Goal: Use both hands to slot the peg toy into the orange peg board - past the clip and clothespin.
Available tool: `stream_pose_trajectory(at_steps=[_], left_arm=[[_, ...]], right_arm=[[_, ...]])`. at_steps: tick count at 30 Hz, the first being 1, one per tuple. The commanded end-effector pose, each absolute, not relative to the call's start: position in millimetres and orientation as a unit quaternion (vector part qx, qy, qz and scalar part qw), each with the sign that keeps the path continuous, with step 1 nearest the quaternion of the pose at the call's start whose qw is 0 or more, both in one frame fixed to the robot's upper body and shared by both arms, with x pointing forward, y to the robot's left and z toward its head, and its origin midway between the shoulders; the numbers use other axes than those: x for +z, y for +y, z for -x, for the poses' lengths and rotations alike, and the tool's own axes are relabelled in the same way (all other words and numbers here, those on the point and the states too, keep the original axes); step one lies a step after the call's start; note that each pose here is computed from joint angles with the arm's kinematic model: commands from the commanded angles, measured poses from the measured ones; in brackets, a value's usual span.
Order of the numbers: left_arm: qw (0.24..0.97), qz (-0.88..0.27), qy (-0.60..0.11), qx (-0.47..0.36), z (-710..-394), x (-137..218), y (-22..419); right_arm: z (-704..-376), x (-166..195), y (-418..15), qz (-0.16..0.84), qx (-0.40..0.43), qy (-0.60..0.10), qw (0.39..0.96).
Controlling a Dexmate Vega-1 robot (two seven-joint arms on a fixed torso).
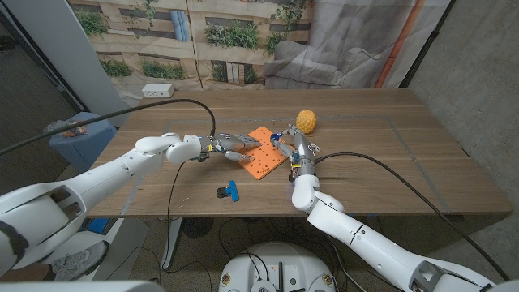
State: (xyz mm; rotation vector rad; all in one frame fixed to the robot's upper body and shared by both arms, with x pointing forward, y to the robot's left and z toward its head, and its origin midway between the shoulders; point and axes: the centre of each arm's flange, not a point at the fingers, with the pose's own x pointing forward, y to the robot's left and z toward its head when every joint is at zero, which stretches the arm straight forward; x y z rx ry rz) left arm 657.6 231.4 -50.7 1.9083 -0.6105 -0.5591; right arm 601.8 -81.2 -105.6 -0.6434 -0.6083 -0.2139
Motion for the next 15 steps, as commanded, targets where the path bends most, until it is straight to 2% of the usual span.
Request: stream_pose_trajectory(at_steps=[1,15], left_arm=[[0.505,-0.791,-0.256,-0.232,-654.6,-51.2,231.1],[0.505,-0.792,-0.254,-0.231,-652.9,-51.7,231.6]], right_arm=[[-604.8,-110.7,-81.0,0.313,-0.100,-0.291,0.899],[-611.1,-115.6,-84.8,0.299,-0.108,-0.285,0.904]])
